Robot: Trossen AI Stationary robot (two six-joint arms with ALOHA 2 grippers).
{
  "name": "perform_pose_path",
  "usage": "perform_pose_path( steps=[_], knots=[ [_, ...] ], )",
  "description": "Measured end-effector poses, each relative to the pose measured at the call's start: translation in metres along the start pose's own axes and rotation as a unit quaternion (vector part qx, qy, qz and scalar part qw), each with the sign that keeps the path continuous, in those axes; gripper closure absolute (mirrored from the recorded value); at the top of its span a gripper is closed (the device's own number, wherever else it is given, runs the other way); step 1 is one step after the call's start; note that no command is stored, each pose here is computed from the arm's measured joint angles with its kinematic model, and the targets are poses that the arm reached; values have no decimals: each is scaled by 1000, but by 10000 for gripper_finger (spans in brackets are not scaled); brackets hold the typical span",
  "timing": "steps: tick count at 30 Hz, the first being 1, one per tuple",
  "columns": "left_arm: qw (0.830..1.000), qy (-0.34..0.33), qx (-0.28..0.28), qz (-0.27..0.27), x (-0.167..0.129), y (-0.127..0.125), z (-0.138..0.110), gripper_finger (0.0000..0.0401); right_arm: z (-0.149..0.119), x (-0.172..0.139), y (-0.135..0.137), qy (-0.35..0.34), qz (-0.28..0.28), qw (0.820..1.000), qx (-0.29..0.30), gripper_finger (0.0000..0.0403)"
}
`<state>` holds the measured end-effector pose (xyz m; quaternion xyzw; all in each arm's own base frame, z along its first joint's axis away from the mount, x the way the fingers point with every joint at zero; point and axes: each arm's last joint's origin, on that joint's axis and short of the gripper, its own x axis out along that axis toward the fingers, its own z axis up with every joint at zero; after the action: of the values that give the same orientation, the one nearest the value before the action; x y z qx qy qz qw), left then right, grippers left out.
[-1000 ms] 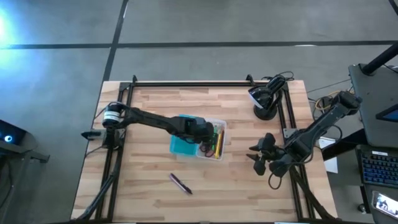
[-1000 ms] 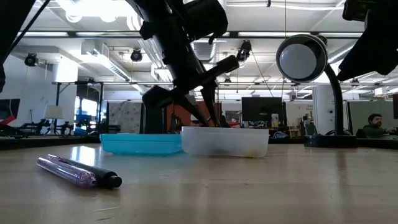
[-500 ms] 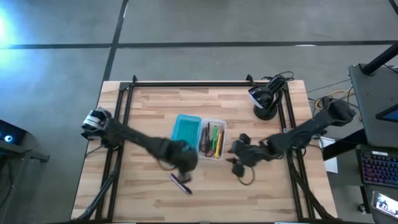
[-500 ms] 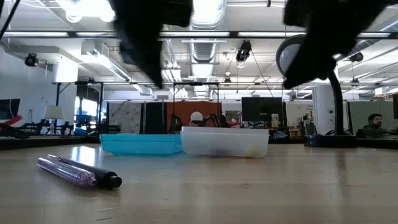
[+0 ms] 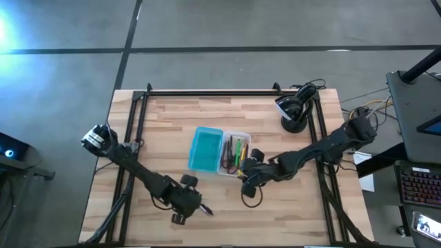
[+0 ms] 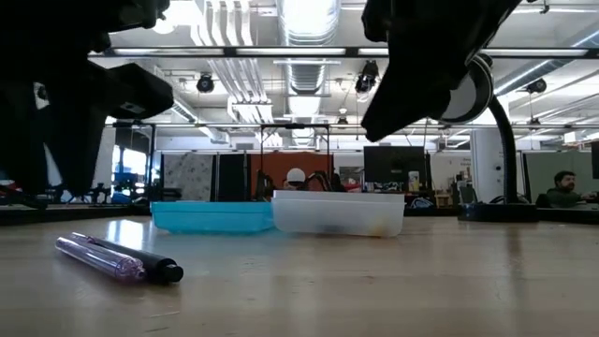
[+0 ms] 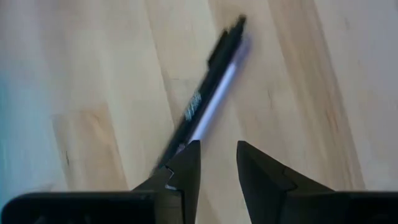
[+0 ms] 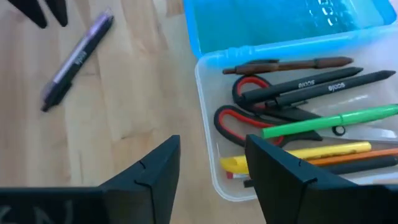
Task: Pick & place school supplies into a supply box
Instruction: Put the purple pen into the supply box
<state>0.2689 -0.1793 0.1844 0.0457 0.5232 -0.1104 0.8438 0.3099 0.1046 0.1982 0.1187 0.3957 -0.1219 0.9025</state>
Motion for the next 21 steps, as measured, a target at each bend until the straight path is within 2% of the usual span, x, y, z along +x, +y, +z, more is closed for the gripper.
perform_pose_path(
  steps=[2, 7, 21],
  knots=[
    [1000, -15, 6, -3, 2, 0, 1, 314, 2, 4, 3, 4, 2, 1000, 1, 232],
    [998, -19, 65, -10, 10, -1, 0, 314, -1, 13, 6, 25, -3, 1000, 9, 232],
    [996, 17, 82, -11, 39, 5, -4, 314, -10, 15, 0, 34, -15, 999, 36, 232]
  ],
)
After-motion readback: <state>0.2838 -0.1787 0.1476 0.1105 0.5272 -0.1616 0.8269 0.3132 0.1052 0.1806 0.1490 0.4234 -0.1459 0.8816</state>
